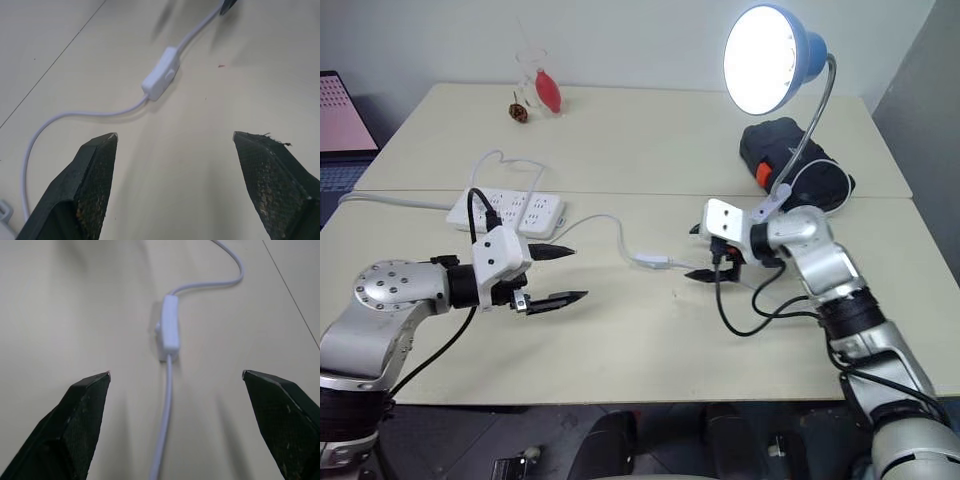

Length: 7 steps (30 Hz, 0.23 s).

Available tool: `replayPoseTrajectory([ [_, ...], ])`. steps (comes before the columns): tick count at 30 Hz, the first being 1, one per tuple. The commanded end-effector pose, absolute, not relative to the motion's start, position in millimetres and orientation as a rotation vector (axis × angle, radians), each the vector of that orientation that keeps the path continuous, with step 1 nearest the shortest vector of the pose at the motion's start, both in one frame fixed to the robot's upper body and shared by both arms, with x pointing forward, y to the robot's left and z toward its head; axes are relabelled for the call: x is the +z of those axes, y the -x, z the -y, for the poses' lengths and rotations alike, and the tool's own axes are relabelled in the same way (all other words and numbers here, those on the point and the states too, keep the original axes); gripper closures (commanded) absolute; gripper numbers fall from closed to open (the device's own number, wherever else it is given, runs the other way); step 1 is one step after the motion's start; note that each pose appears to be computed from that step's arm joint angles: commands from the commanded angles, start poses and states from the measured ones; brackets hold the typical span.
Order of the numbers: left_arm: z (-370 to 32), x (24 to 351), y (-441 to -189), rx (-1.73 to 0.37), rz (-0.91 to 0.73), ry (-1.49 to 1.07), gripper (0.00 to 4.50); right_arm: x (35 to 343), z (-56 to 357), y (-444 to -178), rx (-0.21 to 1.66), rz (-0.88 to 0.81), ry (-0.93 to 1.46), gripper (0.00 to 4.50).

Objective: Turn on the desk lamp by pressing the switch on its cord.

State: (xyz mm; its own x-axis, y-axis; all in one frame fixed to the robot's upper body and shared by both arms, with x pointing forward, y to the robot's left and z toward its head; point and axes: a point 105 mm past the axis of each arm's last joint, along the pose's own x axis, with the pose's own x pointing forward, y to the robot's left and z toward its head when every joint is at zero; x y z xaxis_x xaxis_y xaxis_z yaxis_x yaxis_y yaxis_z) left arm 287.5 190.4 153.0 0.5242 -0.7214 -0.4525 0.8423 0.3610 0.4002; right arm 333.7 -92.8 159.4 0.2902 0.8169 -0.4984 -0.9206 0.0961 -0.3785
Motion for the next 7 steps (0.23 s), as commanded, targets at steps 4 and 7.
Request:
replayPoseTrajectory([
  [4,-185.6,162.8,-278.7,-1.050,-0.179,-0.672,0.67,181.0,104.0,-294.2,1.358,-0.156,0.680,0.19],
  [7,-183.0,161.9,-275.8,-1.075,-0.185,-0.662,0.67,182.6,103.8,-295.6,1.329,-0.147,0.663,0.19],
])
